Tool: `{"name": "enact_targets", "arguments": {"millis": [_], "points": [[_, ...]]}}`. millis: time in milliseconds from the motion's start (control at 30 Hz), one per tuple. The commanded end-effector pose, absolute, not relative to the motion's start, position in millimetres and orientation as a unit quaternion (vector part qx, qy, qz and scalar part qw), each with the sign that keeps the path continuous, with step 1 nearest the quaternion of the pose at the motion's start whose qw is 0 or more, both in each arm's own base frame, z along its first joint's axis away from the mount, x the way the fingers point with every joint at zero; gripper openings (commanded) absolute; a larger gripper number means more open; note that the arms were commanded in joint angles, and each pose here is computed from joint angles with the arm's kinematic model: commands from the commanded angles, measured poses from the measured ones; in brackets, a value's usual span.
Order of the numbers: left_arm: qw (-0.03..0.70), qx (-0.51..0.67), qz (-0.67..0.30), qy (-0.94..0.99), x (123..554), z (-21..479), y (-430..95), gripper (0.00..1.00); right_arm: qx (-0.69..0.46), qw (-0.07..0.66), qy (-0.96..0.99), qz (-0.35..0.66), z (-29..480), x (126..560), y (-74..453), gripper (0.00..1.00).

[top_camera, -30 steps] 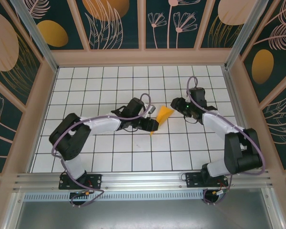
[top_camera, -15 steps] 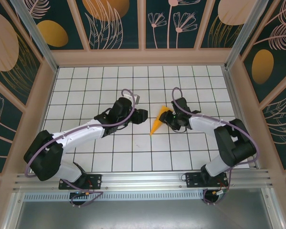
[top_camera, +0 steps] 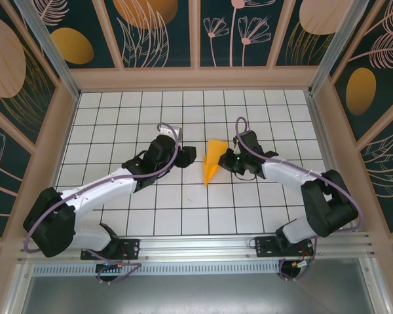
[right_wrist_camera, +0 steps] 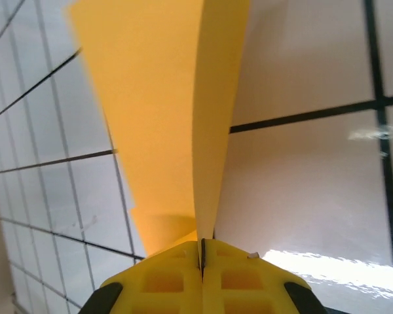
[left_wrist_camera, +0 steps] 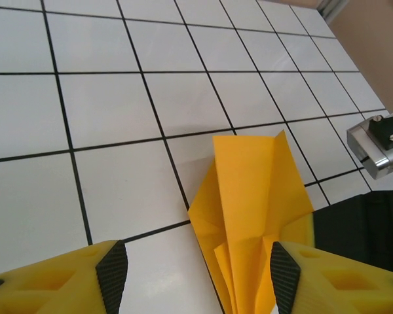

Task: Fold a paper plane with a square sheet of paper (fold left side to right side)
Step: Move the paper plane to the top-center of the table.

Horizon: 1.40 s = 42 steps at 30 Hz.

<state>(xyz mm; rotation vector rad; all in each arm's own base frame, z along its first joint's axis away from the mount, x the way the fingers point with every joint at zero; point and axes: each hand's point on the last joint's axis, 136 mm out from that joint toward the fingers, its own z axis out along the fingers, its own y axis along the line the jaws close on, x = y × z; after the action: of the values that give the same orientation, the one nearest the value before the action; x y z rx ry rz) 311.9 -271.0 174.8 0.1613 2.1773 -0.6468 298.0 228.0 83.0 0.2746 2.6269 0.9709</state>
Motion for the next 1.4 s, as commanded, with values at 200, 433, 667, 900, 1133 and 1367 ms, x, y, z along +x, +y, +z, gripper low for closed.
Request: {"name": "enact_targets", "arguments": {"millis": [200,433,667,900,1133,1367], "points": [[0.439,0.052,-0.226,0.868,316,178,-254,0.64,0.085,0.132,0.948,0.276,39,301,179,0.14],[0.454,0.041,-0.217,0.863,318,185,-248,0.69,0.114,0.163,0.970,0.142,64,306,136,0.47],[0.476,0.014,-0.212,0.853,321,189,-237,0.80,0.120,0.177,0.962,0.172,94,291,171,0.62],[0.485,0.004,-0.202,0.851,320,189,-229,0.91,0.125,0.138,0.963,0.193,66,283,210,0.65],[0.484,0.009,-0.205,0.850,317,187,-228,0.93,0.114,0.119,0.973,0.163,42,288,222,0.48],[0.483,0.011,-0.203,0.852,316,185,-228,0.93,0.099,0.115,0.980,0.133,34,291,219,0.16]]}}
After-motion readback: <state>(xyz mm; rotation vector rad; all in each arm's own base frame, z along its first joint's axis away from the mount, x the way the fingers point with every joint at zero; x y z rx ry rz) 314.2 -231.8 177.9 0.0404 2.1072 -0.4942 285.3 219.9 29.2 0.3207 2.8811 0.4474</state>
